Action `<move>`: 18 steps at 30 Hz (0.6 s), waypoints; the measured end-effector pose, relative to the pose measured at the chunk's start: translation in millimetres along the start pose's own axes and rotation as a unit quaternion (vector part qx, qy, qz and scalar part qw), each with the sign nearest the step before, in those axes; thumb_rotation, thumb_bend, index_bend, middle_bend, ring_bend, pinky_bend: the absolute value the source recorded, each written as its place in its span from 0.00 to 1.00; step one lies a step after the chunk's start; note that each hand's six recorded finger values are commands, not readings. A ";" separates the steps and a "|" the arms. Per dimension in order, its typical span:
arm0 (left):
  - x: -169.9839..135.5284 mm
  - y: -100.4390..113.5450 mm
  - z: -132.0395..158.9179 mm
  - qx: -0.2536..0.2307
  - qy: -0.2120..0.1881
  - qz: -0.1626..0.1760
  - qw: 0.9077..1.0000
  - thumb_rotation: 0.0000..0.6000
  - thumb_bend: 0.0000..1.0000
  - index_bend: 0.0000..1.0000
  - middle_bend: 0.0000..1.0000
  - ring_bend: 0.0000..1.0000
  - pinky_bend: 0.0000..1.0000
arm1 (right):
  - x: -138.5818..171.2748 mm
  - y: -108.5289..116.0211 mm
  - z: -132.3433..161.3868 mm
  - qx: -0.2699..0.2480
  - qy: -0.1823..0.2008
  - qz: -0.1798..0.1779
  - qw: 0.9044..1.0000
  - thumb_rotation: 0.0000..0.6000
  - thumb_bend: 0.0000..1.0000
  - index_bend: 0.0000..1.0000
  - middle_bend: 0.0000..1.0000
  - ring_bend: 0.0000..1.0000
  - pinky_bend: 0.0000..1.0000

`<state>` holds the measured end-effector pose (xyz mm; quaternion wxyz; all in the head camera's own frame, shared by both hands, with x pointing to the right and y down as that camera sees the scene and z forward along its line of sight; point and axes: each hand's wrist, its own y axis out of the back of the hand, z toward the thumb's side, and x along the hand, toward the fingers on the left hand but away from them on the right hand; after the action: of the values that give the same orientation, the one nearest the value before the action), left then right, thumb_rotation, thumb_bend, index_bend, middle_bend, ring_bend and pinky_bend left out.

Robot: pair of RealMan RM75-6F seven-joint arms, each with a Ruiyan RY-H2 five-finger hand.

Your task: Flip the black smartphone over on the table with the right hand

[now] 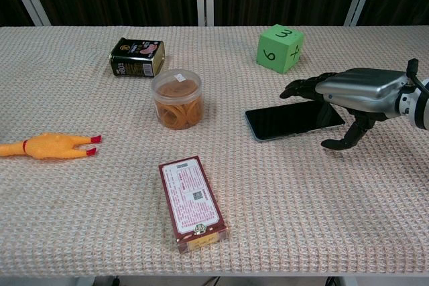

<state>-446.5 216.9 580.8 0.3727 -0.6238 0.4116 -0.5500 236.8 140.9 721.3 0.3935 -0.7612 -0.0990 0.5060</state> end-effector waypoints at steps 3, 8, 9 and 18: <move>0.4 -0.2 -0.5 0.000 0.001 -0.001 1.000 1.00 0.07 0.29 0.26 0.21 0.32 | -0.4 0.1 1.0 0.000 0.001 -0.003 1.000 1.00 0.34 0.00 0.01 0.00 0.00; 0.4 -0.3 -1.8 0.000 0.002 -0.001 1.000 1.00 0.08 0.29 0.26 0.21 0.32 | -1.6 -0.4 4.2 -0.002 0.004 -0.006 1.000 1.00 0.34 0.00 0.07 0.00 0.00; 0.3 -0.2 -2.0 0.000 0.002 -0.001 1.000 1.00 0.08 0.29 0.26 0.21 0.32 | -1.7 -0.2 4.7 -0.002 0.005 -0.007 1.000 1.00 0.34 0.00 0.09 0.00 0.00; -0.2 -1.3 -3.5 0.000 0.002 -0.004 1.000 1.00 0.07 0.29 0.26 0.21 0.32 | -1.1 -1.9 6.4 -0.002 0.005 -0.005 1.000 1.00 0.34 0.00 0.20 0.02 0.00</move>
<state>-449.9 217.6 582.3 0.3695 -0.6248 0.4099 -0.5523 231.3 144.8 722.2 0.3948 -0.7642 -0.1017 0.4998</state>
